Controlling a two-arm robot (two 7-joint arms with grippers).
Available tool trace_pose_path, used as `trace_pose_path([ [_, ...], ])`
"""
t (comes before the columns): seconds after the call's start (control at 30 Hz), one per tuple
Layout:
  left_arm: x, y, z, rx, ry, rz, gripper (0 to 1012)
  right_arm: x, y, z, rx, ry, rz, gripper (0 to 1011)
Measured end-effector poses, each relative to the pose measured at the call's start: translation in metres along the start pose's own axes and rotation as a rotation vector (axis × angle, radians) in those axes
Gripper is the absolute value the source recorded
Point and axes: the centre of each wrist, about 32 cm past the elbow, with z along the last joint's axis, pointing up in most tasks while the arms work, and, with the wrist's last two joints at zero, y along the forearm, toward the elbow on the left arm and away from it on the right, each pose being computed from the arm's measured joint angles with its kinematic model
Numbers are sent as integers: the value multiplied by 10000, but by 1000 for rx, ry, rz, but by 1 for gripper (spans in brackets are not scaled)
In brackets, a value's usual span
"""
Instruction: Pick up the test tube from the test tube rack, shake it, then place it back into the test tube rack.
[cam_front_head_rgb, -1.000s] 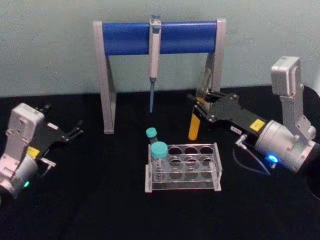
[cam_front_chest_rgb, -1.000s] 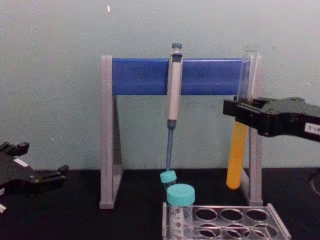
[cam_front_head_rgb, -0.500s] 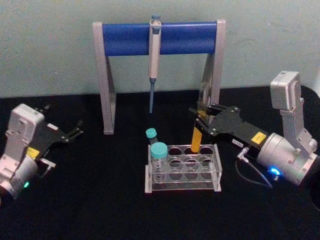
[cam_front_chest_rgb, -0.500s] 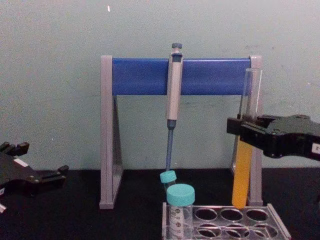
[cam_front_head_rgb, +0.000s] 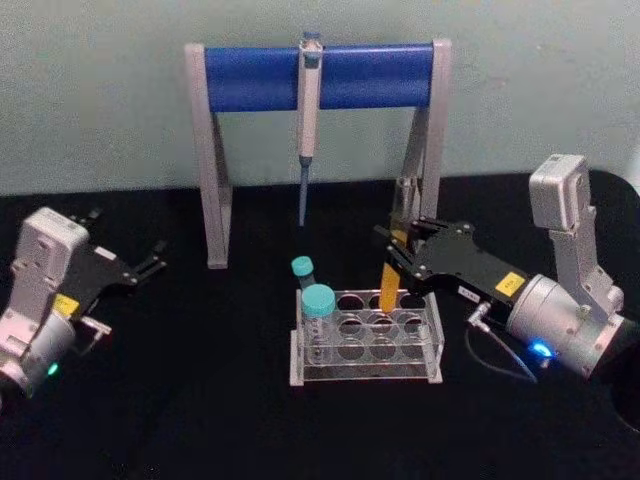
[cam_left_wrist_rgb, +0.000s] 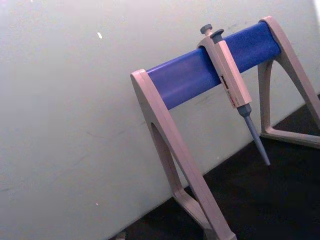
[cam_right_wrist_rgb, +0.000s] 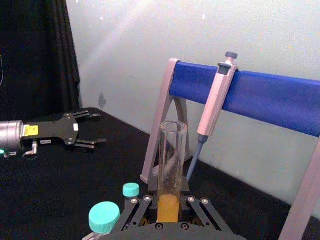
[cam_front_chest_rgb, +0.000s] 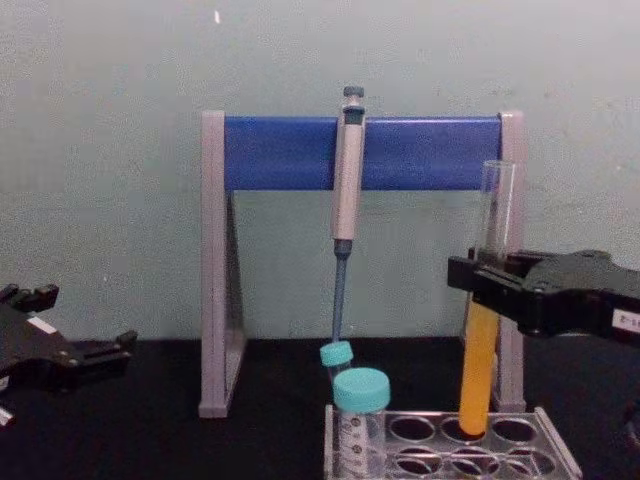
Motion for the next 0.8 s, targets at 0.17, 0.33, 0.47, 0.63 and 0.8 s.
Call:
trace_pose_path([
  [0.17, 0, 0, 0, 0, 0, 0, 1001, -2, 18, -27, 9, -6, 0, 232],
  [0.33, 0, 0, 0, 0, 0, 0, 1001, -2, 29, -58, 11, -14, 0, 232],
  [0.47, 0, 0, 0, 0, 0, 0, 1001, -4, 39, -79, 8, -21, -2, 232],
  [0.63, 0, 0, 0, 0, 0, 0, 1001, -6, 51, -110, 3, -19, -5, 232],
  [0.8, 0, 0, 0, 0, 0, 0, 1001, -10, 58, -171, -8, -6, -10, 232],
])
